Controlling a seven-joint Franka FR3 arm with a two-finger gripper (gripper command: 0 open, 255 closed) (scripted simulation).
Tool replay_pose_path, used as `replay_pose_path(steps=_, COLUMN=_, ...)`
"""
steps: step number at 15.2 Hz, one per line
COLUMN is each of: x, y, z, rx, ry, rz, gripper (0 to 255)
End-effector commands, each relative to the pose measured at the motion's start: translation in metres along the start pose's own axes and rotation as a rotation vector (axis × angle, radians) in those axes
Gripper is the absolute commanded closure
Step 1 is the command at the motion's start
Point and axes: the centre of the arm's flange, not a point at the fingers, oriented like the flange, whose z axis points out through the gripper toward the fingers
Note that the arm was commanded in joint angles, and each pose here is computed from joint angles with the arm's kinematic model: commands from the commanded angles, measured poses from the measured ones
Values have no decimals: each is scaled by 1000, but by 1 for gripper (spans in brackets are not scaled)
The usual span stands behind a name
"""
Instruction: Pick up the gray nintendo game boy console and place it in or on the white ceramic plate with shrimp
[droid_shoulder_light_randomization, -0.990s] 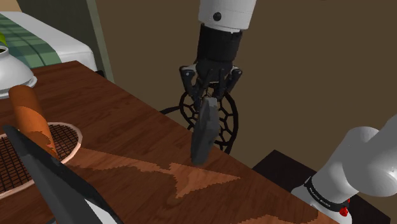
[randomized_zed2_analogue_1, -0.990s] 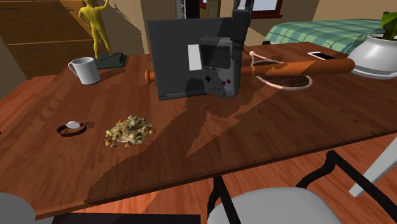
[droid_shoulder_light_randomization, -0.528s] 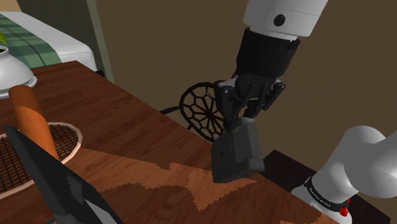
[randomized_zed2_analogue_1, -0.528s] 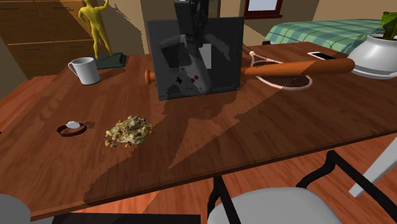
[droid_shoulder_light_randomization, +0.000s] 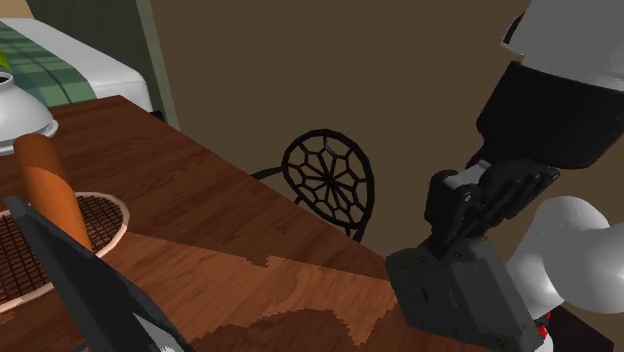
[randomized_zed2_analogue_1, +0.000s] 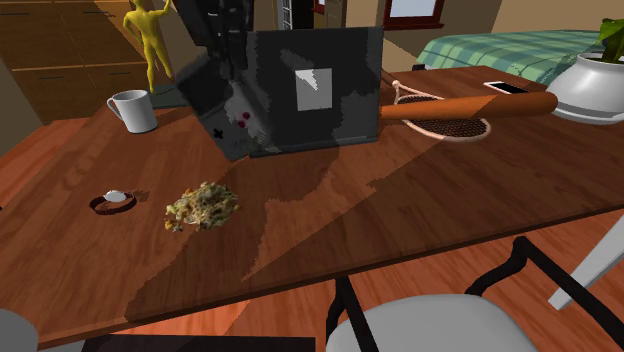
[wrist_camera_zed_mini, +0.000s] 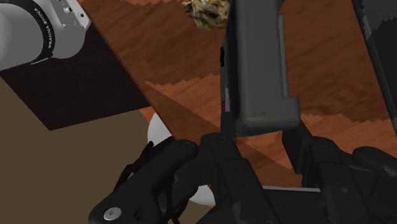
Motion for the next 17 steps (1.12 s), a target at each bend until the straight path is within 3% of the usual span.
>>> replay_pose_path(steps=1, x=-25, y=12, z=-5, rx=0, ry=0, rz=1, gripper=255)
replay_pose_path(steps=5, x=-69, y=27, z=-10, rx=0, ry=0, rz=1, gripper=255)
replay_pose_path(steps=17, x=-69, y=30, z=53, rx=0, ry=0, rz=1, gripper=255)
